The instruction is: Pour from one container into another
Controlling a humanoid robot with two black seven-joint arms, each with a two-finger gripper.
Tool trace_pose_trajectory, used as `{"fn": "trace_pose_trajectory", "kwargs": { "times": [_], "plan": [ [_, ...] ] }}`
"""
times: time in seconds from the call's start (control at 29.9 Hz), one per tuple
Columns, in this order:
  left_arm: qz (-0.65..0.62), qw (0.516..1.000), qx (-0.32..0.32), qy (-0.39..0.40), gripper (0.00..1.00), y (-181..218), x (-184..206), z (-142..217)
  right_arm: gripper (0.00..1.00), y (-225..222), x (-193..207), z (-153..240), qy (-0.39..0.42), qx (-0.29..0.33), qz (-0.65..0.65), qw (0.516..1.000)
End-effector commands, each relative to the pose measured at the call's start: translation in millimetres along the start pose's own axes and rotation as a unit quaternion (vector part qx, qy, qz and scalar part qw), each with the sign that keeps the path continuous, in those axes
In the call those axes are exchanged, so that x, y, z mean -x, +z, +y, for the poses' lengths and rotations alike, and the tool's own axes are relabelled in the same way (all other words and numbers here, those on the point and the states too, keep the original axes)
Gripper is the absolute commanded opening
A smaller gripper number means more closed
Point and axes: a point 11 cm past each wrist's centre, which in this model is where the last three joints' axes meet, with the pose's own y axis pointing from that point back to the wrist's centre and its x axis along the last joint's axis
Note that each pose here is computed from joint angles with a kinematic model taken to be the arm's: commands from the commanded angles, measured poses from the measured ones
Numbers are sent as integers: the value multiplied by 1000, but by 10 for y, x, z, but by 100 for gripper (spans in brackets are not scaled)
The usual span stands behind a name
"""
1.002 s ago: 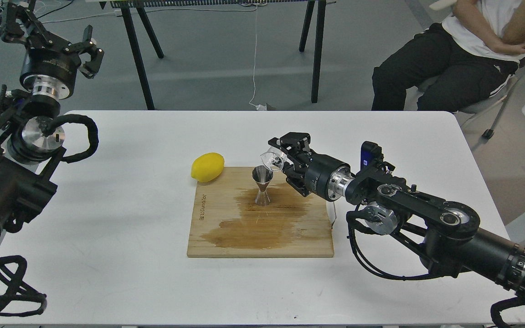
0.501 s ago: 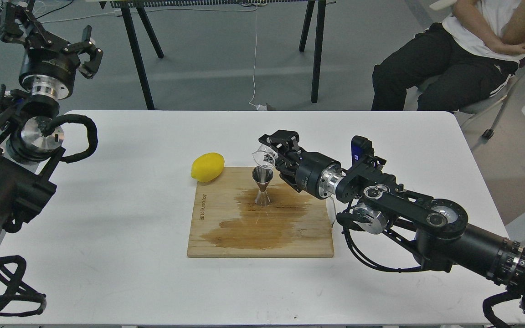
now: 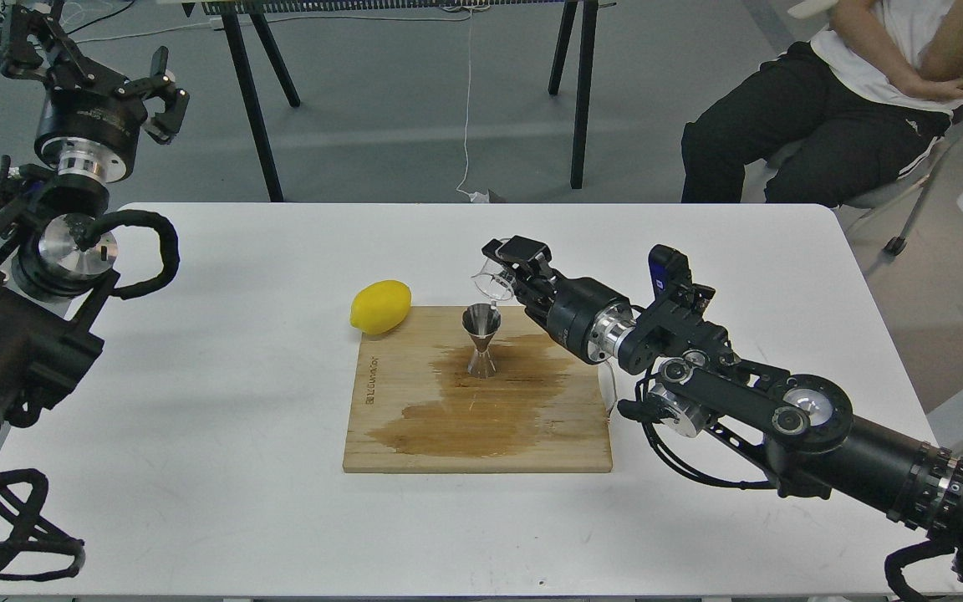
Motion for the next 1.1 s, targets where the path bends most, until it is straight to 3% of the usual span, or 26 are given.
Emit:
{"fn": "trace_pose_trajectory", "kwargs": {
  "times": [0.0, 0.37, 0.8, 1.07],
  "plan": [
    [-2, 1000, 0, 5, 100, 7, -45, 8, 38, -13, -32, -1, 12, -7, 30, 999],
    [0, 1000, 1, 5, 100, -2, -42, 7, 39, -2, 284, -68, -10, -21, 64, 998],
    [-2, 1000, 3, 6, 100, 27, -58, 8, 39, -6, 283, -98, -1, -37, 103, 994],
    [-2, 1000, 3, 7, 100, 27, -53, 3, 39, 29, 288, -23, -16, -76, 199, 977]
  ]
}}
